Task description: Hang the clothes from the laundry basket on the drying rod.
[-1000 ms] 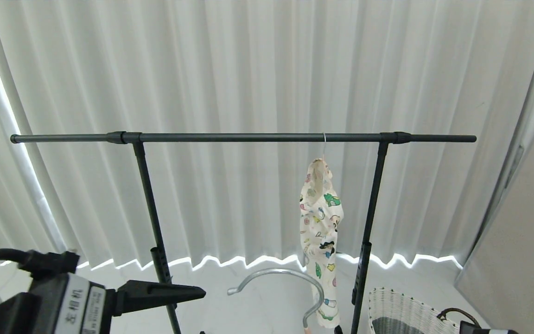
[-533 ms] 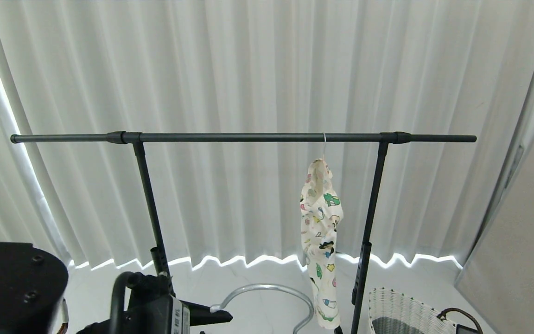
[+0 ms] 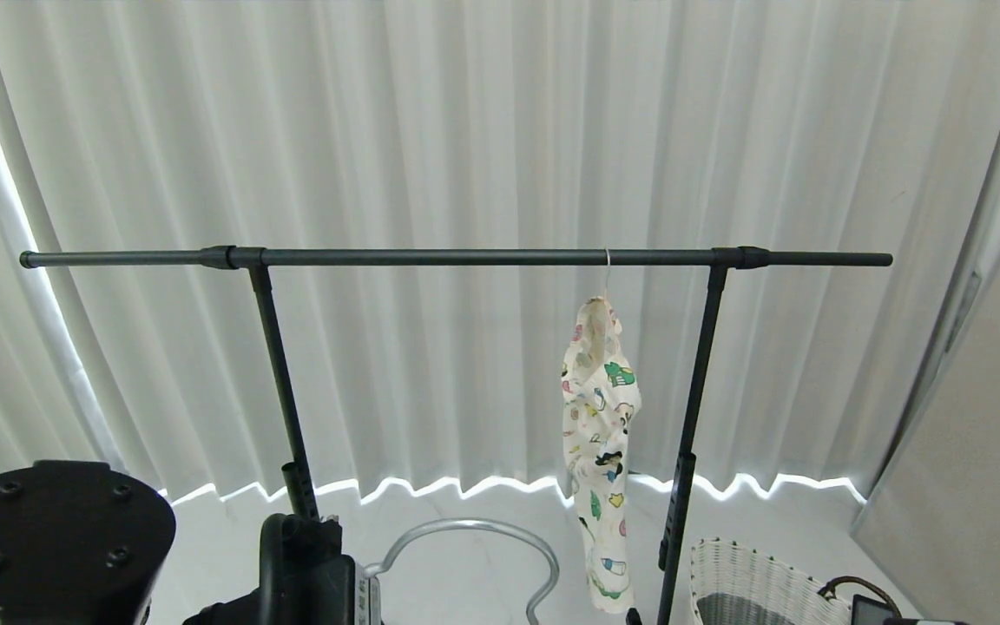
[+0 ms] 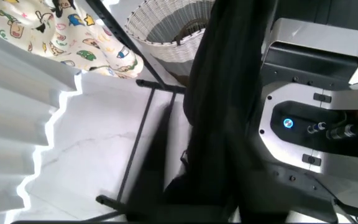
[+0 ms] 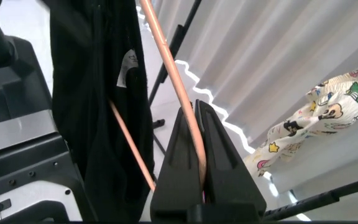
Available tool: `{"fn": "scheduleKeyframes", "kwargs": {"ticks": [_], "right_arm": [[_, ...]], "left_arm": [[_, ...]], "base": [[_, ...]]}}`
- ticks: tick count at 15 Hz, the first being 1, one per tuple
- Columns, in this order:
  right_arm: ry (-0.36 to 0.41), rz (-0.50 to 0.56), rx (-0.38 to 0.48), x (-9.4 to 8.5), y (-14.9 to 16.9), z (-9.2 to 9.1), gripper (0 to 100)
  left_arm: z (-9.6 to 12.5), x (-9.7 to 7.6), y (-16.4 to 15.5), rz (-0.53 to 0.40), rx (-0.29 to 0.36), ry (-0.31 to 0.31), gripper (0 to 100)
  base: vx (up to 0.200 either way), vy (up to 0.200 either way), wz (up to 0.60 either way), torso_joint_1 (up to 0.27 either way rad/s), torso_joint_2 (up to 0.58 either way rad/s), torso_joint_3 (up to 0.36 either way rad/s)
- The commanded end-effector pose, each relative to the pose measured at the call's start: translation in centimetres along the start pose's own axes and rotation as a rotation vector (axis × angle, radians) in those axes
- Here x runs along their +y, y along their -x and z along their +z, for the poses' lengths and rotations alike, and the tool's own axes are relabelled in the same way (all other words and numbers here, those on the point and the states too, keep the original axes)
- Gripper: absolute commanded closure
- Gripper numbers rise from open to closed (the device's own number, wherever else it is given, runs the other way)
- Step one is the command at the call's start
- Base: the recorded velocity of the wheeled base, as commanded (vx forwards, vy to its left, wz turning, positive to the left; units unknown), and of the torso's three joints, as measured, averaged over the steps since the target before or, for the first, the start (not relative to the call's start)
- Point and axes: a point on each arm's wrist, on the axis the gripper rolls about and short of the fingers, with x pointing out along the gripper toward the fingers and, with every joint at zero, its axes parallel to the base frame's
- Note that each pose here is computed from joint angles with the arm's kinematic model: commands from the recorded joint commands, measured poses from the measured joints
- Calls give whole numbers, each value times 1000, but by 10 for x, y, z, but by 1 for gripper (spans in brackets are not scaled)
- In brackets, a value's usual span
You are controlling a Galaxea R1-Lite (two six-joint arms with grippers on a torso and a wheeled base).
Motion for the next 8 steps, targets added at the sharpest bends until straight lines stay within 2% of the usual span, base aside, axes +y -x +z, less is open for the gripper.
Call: {"fn": "scheduleKeyframes", "kwargs": {"ticks": [1, 4, 5, 8], "right_arm": [[-3, -1, -9, 0, 0, 2, 100], [6, -7, -9, 0, 0, 2, 100], [11, -22, -4, 0, -1, 1, 0], [33, -59, 10, -2, 1, -2, 0]], "left_arm": [[0, 0, -1, -1, 2, 1, 100], [0, 4, -2, 24, -16, 3, 100], [1, 6, -3, 46, -24, 5, 100], [-6, 13, -4, 153, -3, 23, 100]], "base": [[0, 0, 0, 0, 0, 0], [0, 0, 0, 0, 0, 0], [0, 0, 0, 0, 0, 0], [0, 0, 0, 0, 0, 0]]}}
